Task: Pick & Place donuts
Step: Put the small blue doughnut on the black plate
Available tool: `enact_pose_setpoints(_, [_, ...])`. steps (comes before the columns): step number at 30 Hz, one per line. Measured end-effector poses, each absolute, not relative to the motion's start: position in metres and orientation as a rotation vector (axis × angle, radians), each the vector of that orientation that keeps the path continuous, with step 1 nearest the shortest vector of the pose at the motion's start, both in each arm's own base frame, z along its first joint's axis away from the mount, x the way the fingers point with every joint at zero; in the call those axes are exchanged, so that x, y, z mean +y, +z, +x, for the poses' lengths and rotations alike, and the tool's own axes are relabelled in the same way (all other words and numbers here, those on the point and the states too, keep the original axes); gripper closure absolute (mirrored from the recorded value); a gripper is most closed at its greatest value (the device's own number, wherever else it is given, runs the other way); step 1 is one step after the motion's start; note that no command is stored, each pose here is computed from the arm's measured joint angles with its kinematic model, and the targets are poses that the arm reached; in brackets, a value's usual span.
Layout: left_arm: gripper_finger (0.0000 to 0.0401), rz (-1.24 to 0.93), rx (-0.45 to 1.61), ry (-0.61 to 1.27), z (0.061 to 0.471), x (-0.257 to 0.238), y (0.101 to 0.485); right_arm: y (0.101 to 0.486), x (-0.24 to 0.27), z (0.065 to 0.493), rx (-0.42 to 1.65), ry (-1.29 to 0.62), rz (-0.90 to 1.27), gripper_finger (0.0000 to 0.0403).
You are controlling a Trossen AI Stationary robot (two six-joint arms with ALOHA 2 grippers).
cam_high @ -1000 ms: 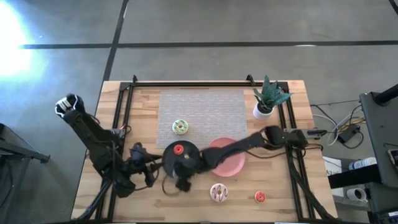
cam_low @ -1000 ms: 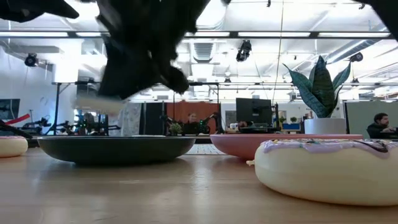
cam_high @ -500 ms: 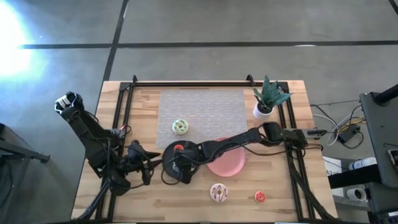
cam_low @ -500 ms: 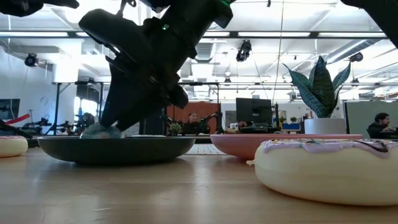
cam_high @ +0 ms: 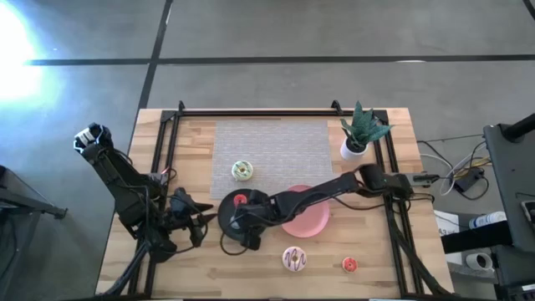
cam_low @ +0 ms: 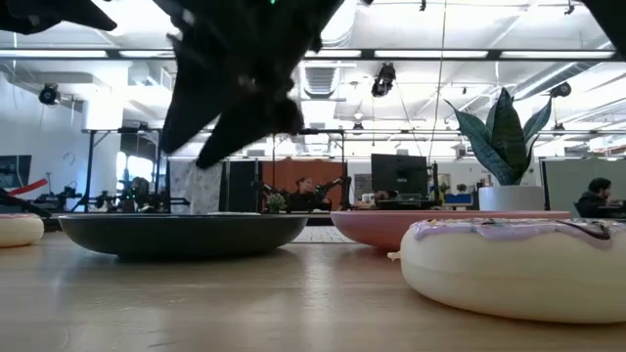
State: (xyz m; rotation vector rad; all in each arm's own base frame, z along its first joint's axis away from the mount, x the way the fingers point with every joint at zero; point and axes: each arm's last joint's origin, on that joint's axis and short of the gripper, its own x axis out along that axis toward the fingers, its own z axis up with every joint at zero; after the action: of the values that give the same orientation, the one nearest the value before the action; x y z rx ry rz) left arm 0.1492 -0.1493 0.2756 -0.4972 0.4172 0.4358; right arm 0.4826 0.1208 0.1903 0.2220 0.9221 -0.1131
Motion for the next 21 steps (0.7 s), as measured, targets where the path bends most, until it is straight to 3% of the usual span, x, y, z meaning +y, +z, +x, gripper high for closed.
enact_pose_setpoints(6, [0.0276,-0.465,0.489,0.464,0.146,-0.146,0.264,0.197,0.123,0.477,0.929,-0.139,0.212,0.0196])
enact_pose_setpoints(13, [0.028,-0.496,0.612,0.438,0.161,-0.15,0.217,0.225,0.143,0.459,0.887,-0.2,0.208,0.0226])
enact_pose_setpoints(16, [0.0307,-0.508,0.686,0.427,0.179,-0.141,0.201,0.238,0.151,0.443,0.901,-0.291,0.209,0.0239])
enact_pose_setpoints(21, [0.0386,-0.519,0.765,0.478,0.201,-0.116,0.19,0.253,0.165,0.421,0.908,-0.372,0.235,0.0258])
